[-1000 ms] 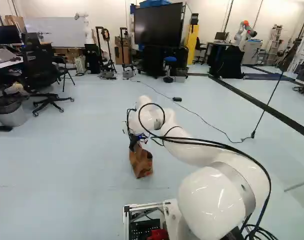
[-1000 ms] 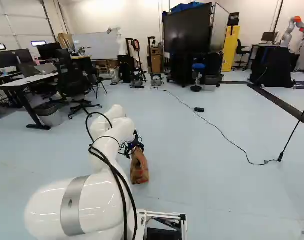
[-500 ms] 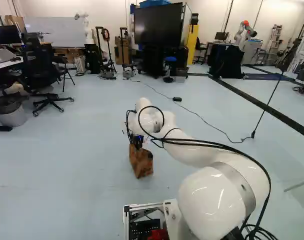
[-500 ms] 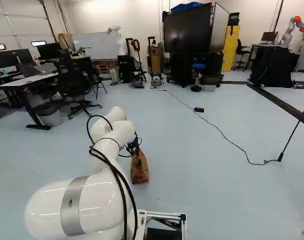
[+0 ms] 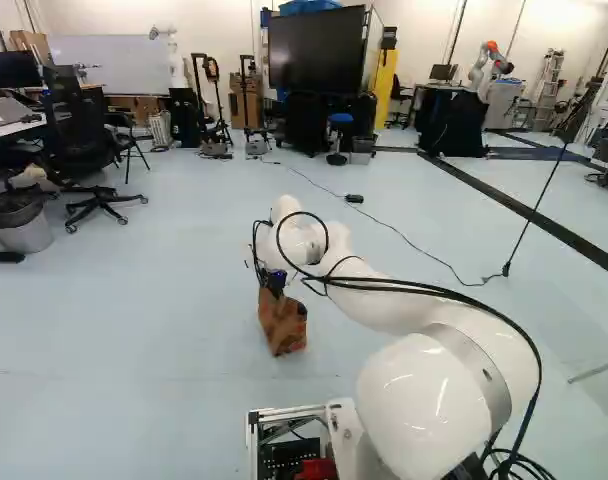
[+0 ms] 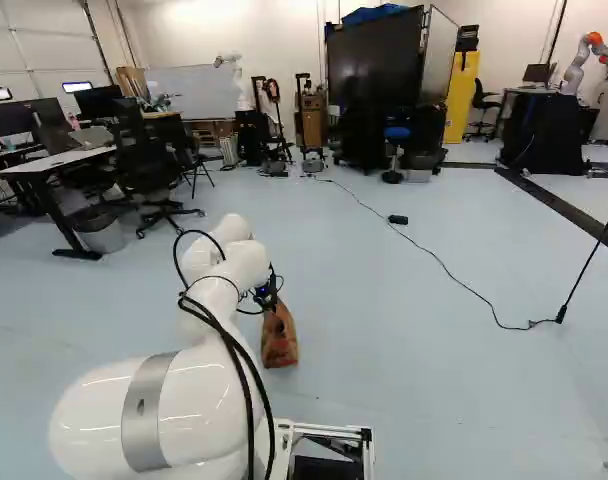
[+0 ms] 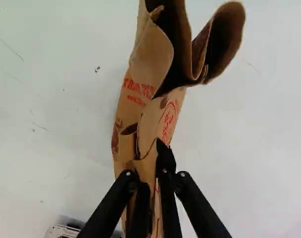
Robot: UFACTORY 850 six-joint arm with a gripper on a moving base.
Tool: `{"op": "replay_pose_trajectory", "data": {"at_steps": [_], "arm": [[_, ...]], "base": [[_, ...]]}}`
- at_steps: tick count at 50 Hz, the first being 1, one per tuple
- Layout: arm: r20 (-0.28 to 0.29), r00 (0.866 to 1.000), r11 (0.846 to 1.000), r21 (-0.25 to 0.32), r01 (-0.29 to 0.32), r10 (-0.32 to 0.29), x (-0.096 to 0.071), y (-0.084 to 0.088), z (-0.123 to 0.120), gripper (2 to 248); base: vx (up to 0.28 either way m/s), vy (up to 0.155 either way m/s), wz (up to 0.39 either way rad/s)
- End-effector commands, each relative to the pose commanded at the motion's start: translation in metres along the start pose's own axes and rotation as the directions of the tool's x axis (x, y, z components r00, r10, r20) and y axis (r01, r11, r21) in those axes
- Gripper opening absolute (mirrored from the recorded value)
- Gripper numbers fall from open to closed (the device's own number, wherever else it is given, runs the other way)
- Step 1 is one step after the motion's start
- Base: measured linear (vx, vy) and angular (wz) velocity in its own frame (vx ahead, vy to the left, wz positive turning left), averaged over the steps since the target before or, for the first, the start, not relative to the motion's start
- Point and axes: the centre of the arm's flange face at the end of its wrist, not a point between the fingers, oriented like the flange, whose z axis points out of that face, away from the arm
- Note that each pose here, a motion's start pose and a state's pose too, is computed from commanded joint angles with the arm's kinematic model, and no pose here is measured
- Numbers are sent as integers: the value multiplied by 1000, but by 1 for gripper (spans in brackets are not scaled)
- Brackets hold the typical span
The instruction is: Pick up the grocery bag from the ground
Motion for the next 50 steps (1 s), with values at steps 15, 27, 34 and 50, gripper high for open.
{"op": "replay_pose_trajectory", "data": {"at_steps": [15, 27, 34, 50], "arm": [[39, 999, 1000, 11, 16, -16, -9, -8, -22, 22], [72, 997, 999, 21, 32, -34, -19, -17, -41, 22], [81, 996, 999, 26, 42, -44, -26, -23, -52, 22], [101, 993, 997, 38, 62, -66, -42, -35, -77, 22]], "base": [[0, 0, 0], [0, 0, 0], [0, 0, 0], [0, 0, 0]]}}
